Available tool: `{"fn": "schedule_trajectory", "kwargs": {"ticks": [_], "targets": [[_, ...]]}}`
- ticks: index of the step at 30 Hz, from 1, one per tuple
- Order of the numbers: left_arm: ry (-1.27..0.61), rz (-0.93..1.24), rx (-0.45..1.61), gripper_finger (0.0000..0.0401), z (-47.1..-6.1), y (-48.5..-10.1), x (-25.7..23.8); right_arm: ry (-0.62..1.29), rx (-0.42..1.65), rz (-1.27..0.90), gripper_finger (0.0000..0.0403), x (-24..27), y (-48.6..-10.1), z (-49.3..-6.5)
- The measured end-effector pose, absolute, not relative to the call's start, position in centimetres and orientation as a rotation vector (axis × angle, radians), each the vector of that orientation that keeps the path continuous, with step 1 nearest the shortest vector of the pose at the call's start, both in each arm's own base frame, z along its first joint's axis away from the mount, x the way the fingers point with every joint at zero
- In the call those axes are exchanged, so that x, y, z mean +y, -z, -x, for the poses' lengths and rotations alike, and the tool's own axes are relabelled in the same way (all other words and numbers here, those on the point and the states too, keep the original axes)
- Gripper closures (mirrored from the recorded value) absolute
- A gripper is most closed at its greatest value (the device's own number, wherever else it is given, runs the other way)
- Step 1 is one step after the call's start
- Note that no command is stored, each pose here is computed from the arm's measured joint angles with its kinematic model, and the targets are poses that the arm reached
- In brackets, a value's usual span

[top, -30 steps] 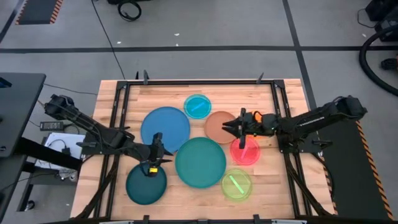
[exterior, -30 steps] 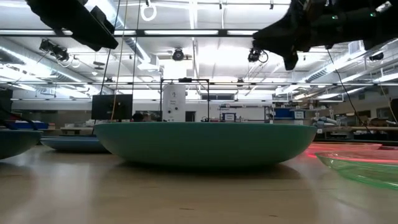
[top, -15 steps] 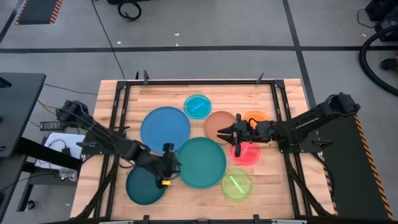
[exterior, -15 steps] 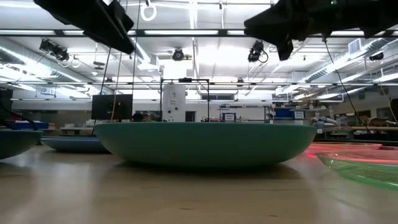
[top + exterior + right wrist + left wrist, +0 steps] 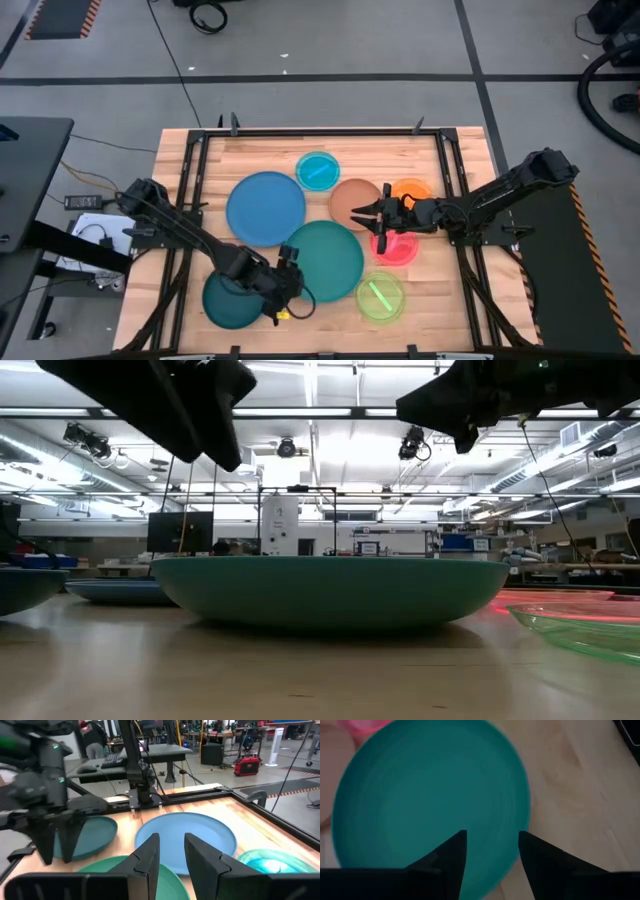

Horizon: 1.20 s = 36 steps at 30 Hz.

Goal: Stack plastic plates
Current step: Stack the green plate on top of the blue plate

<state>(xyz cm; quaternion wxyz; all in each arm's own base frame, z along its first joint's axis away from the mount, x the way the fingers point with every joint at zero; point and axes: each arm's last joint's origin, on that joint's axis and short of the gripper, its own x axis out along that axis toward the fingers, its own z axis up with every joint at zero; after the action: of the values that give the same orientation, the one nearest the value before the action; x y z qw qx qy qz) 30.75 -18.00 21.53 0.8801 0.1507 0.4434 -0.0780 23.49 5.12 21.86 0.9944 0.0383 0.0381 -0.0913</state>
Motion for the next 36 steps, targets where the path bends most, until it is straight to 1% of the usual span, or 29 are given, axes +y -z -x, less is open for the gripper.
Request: {"fn": "schedule_trajectory", "kwargs": {"ticks": [4, 9, 13, 17, 23, 29, 36], "targets": [[0.172, -0.352, 0.946, 0.0214, -31.2, -20.4, -18.3, 0.193, 0.089, -0.065, 0.0302, 5.1, -21.5, -23.7], [0.176, -0.361, 0.945, 0.0214, -31.2, -20.3, -18.2, 0.197, 0.099, -0.06, 0.0302, 5.1, -21.1, -24.0], [0.248, -0.407, 0.957, 0.0213, -30.8, -20.1, -18.8, 0.201, 0.1, -0.06, 0.0302, 5.1, -20.9, -24.1], [0.293, -0.419, 0.99, 0.0213, -31.0, -19.0, -19.2, 0.199, 0.091, -0.064, 0.0302, 5.1, -20.9, -24.2], [0.306, -0.461, 1.066, 0.022, -31.3, -16.8, -19.2, 0.194, 0.079, -0.068, 0.0302, 5.1, -20.8, -24.4], [0.288, -0.467, 1.129, 0.0252, -31.7, -15.7, -18.4, 0.193, 0.072, -0.071, 0.0302, 5.2, -20.8, -24.5], [0.285, -0.474, 1.153, 0.0319, -31.6, -15.5, -18.2, 0.189, 0.066, -0.073, 0.0302, 5.2, -20.9, -24.5]]}}
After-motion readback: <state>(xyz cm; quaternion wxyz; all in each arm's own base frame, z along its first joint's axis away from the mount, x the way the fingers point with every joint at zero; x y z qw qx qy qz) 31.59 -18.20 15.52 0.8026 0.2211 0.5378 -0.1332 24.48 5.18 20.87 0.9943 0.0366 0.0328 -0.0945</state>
